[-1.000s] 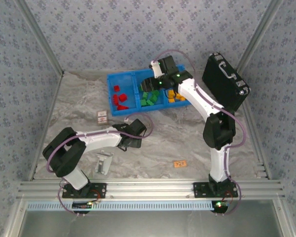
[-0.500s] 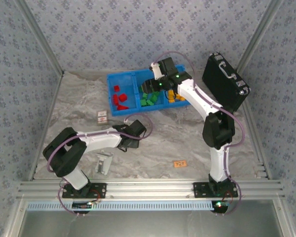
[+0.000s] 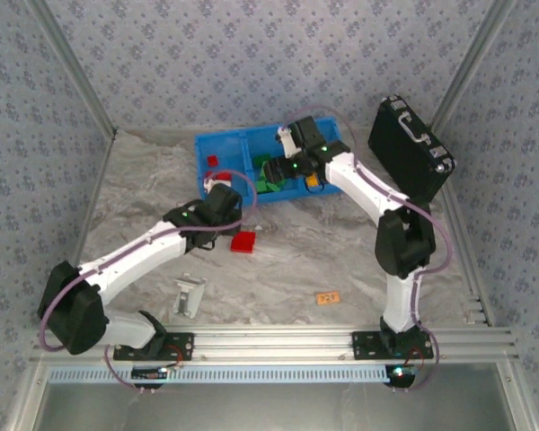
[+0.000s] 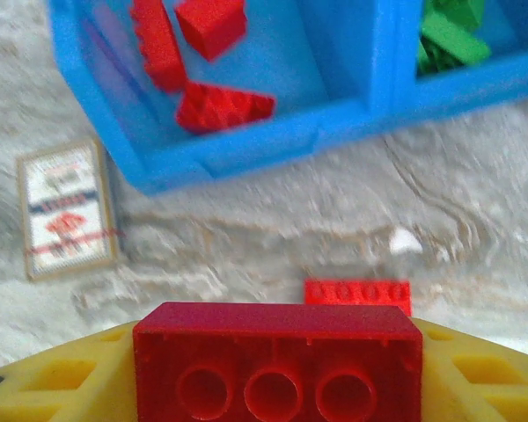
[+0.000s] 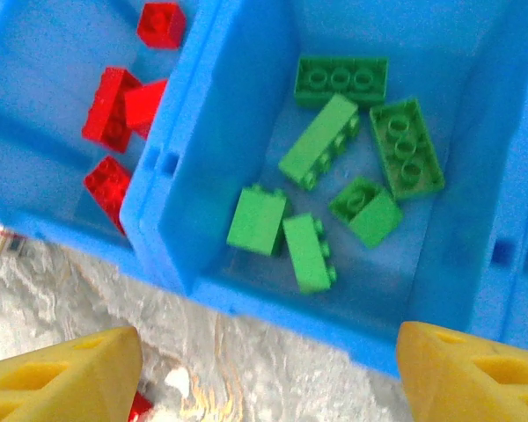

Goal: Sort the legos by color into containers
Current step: Place the lego in the container.

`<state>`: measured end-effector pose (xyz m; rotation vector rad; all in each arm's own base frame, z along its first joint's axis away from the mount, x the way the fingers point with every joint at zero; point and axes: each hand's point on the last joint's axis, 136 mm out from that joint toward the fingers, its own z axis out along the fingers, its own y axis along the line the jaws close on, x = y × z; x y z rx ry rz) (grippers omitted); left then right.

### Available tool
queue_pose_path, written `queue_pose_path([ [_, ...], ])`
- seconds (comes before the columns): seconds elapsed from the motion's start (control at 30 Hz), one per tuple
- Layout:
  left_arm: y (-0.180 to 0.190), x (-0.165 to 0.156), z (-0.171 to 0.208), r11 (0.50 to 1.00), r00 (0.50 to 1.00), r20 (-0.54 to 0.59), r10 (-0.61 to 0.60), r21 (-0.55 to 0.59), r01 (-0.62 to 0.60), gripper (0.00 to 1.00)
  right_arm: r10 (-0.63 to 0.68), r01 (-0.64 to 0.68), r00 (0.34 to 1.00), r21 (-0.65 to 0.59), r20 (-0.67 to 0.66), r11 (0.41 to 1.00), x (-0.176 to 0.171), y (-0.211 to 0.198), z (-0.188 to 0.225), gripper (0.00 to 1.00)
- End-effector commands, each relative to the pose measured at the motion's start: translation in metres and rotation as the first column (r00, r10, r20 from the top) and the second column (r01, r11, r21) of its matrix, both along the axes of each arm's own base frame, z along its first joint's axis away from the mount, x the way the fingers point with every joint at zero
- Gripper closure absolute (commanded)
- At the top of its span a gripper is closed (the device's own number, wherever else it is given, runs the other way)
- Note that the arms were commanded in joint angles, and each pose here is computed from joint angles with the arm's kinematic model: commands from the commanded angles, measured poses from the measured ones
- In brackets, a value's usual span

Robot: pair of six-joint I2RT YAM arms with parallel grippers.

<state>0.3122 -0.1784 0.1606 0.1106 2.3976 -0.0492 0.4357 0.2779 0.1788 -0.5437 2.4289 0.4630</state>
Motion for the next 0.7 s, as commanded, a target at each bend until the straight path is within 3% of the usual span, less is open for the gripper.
queue_pose_path([
  [0.0, 0.006, 0.036, 0.014, 0.999, 0.997, 0.077, -0.001, 0.038, -0.002, 0.39, -0.027, 0.027, 0.999, -0.001, 0.036, 1.000, -0.024, -0.006, 0.014, 0.22],
  [0.23, -0.006, 0.106, -0.003, 1.000, 0.994, 0.102, 0.025, 0.005, -0.025, 0.38, -0.023, 0.023, 1.000, -0.031, 0.012, 0.999, -0.083, -0.009, 0.004, 0.21],
  [0.43, -0.018, 0.146, -0.031, 0.999, 0.995, 0.094, 0.035, 0.028, -0.038, 0.37, 0.037, -0.034, 0.997, 0.040, -0.069, 0.999, -0.131, 0.022, -0.010, 0.20],
  [0.67, -0.020, 0.172, -0.030, 0.998, 0.992, 0.110, 0.062, -0.016, -0.061, 0.21, 0.136, -0.133, 0.990, 0.090, -0.025, 0.987, -0.193, 0.065, -0.026, 0.17],
])
